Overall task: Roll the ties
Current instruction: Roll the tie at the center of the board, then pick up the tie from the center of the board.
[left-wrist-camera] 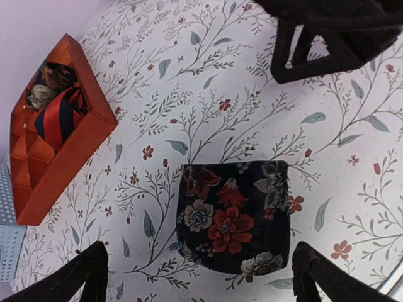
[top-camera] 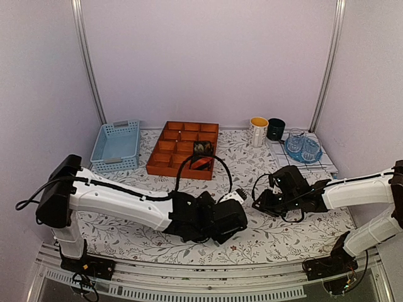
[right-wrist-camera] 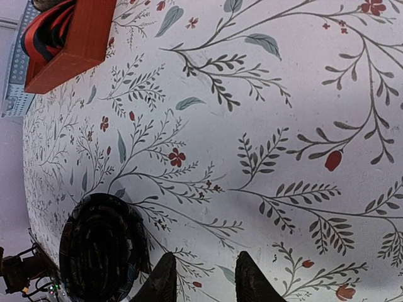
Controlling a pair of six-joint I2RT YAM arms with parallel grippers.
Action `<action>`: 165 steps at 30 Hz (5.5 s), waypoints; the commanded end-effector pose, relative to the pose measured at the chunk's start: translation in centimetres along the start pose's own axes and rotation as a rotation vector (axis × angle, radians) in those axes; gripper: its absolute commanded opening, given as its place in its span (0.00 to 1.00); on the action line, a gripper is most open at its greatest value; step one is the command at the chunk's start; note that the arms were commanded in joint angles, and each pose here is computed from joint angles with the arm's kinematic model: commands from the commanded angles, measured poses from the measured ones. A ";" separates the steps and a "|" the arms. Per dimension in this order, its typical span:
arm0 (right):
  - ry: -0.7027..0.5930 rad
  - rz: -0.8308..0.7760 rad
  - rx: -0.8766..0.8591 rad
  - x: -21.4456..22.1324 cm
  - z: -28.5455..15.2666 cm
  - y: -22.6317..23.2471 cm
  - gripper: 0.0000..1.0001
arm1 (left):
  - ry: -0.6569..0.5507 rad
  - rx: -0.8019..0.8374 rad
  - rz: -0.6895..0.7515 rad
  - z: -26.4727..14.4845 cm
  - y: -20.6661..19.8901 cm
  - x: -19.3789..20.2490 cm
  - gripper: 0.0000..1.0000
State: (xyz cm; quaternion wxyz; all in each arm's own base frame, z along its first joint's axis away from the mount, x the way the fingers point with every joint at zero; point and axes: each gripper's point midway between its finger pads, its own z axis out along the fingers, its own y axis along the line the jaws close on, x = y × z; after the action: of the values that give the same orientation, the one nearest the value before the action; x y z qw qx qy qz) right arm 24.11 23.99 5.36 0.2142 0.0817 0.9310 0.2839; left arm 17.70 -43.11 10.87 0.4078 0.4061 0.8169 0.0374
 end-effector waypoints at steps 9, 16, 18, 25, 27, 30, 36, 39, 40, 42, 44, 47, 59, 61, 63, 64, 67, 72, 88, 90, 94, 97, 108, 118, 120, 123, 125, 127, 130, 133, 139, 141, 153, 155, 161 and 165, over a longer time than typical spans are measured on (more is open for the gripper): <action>-0.055 -0.135 -0.268 -1.2 -5.5 8.8 0.32 | -0.098 0.347 -0.546 -1.3 9.2 -1.2 1.00; 0.082 -0.210 -0.392 2.4 -4.7 13.9 0.32 | -0.142 0.521 -0.750 0.3 12.6 -0.9 1.00; 0.130 -0.200 -0.412 3.5 -3.7 14.6 0.32 | -0.139 0.535 -0.758 0.7 12.6 -0.9 1.00; 0.220 -0.147 -0.372 5.4 -0.5 13.3 0.32 | -0.106 0.561 -0.761 1.9 11.9 0.1 0.99; 0.228 -0.142 -0.339 5.7 0.1 12.5 0.31 | -0.098 0.569 -0.757 2.1 11.6 0.4 0.98; 0.236 -0.135 -0.305 6.0 0.7 11.5 0.31 | -0.081 0.593 -0.748 2.4 11.0 0.8 0.97; 0.245 -0.114 -0.239 6.5 1.3 9.5 0.31 | -0.042 0.636 -0.744 3.3 9.6 1.4 0.95; 0.250 -0.101 -0.221 6.9 1.3 8.7 0.31 | -0.026 0.659 -0.742 3.8 8.9 1.6 0.94; 0.249 -0.098 -0.220 6.9 1.2 8.7 0.31 | -0.020 0.673 -0.741 3.9 8.6 1.7 0.94; 0.249 -0.093 -0.213 6.9 1.2 8.5 0.31 | -0.009 0.706 -0.733 4.1 7.9 1.6 0.94; 0.253 -0.092 -0.206 7.0 1.3 8.2 0.31 | 0.007 0.740 -0.726 4.4 7.2 1.4 0.93; 0.256 -0.088 -0.196 7.2 1.6 7.9 0.31 | 0.019 0.781 -0.711 4.6 6.4 1.0 0.93; 0.278 -0.094 -0.148 8.3 2.9 5.9 0.29 | 0.121 0.934 -0.696 6.3 3.1 0.8 0.91; 0.279 -0.099 -0.145 8.4 3.0 5.8 0.29 | 0.144 0.948 -0.700 6.6 2.7 1.1 0.90; 0.276 -0.103 -0.148 8.3 2.9 5.9 0.29 | 0.151 0.956 -0.700 6.7 2.4 1.2 0.88; 0.273 -0.107 -0.153 8.2 2.8 6.0 0.29 | 0.151 0.952 -0.702 6.7 2.5 1.2 0.88; 0.254 -0.113 -0.180 7.4 1.8 7.2 0.29 | 0.137 0.929 -0.711 6.6 3.0 1.1 0.88; 0.170 -0.141 -0.240 4.7 -2.3 10.4 0.34 | 0.115 0.875 -0.730 6.3 4.3 1.0 0.89; 0.254 0.053 -0.327 7.9 -5.0 10.2 0.63 | 0.104 0.773 -0.773 5.6 6.7 2.3 1.00; 0.268 0.103 -0.310 8.9 -4.3 9.8 0.65 | 0.100 0.762 -0.780 5.7 7.1 2.4 1.00; 0.261 0.191 -0.290 9.5 -2.9 9.3 0.67 | 0.090 0.759 -0.791 6.0 7.5 2.4 1.00; 0.252 0.255 -0.284 9.5 -1.8 9.0 0.69 | 0.085 0.773 -0.792 6.1 7.4 2.3 1.00; 0.257 0.367 -0.244 10.1 2.1 8.2 0.72 | 0.095 0.838 -0.807 6.7 6.7 2.9 0.97; 0.208 0.392 -0.302 9.1 2.2 8.3 0.73 | 0.104 0.856 -0.821 7.3 6.2 3.3 0.94; 0.180 0.399 -0.306 8.6 1.7 8.1 0.73 | 0.109 0.856 -0.822 7.5 6.1 3.4 0.94; 0.148 0.400 -0.307 8.0 1.4 7.9 0.73 | 0.111 0.865 -0.820 7.8 5.9 3.3 0.93; 0.135 0.402 -0.305 7.8 1.3 7.8 0.73 | 0.115 0.865 -0.821 8.0 5.9 3.2 0.93; 0.133 0.402 -0.321 7.6 1.3 8.2 0.73 | 0.117 0.862 -0.821 8.3 6.0 3.2 0.93; 0.128 0.402 -0.320 7.5 1.5 8.2 0.73 | 0.115 0.866 -0.822 8.6 6.0 2.9 0.94; 0.128 0.411 -0.315 7.1 1.9 7.7 0.69 | 0.122 0.892 -0.815 8.8 5.6 2.8 0.93; 0.138 0.378 -0.306 7.1 2.6 7.5 0.57 | 0.140 0.958 -0.826 8.7 4.6 3.0 0.93; 0.145 0.373 -0.300 7.3 2.9 7.3 0.53 | 0.137 0.974 -0.831 8.6 4.6 2.8 0.93; 0.172 0.329 -0.295 8.0 3.4 7.3 0.55 | 0.194 1.029 -0.925 9.2 3.5 4.5 0.92; 0.166 0.318 -0.289 7.8 2.8 7.4 0.60 | 0.207 0.985 -0.951 9.4 3.9 5.3 0.91; 0.089 0.270 -0.286 5.9 -0.8 7.8 0.69 | 0.191 0.938 -0.979 9.2 5.2 5.6 0.92; 0.047 0.232 -0.308 4.7 -2.7 8.7 0.71 | 0.179 0.940 -0.982 9.0 5.5 5.2 0.92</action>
State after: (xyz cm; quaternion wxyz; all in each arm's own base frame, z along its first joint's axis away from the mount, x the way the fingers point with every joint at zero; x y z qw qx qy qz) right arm 18.34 31.89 6.51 0.1220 0.1667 0.8766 0.4345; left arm 25.17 -39.64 4.58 0.0913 0.1452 0.8503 -0.4976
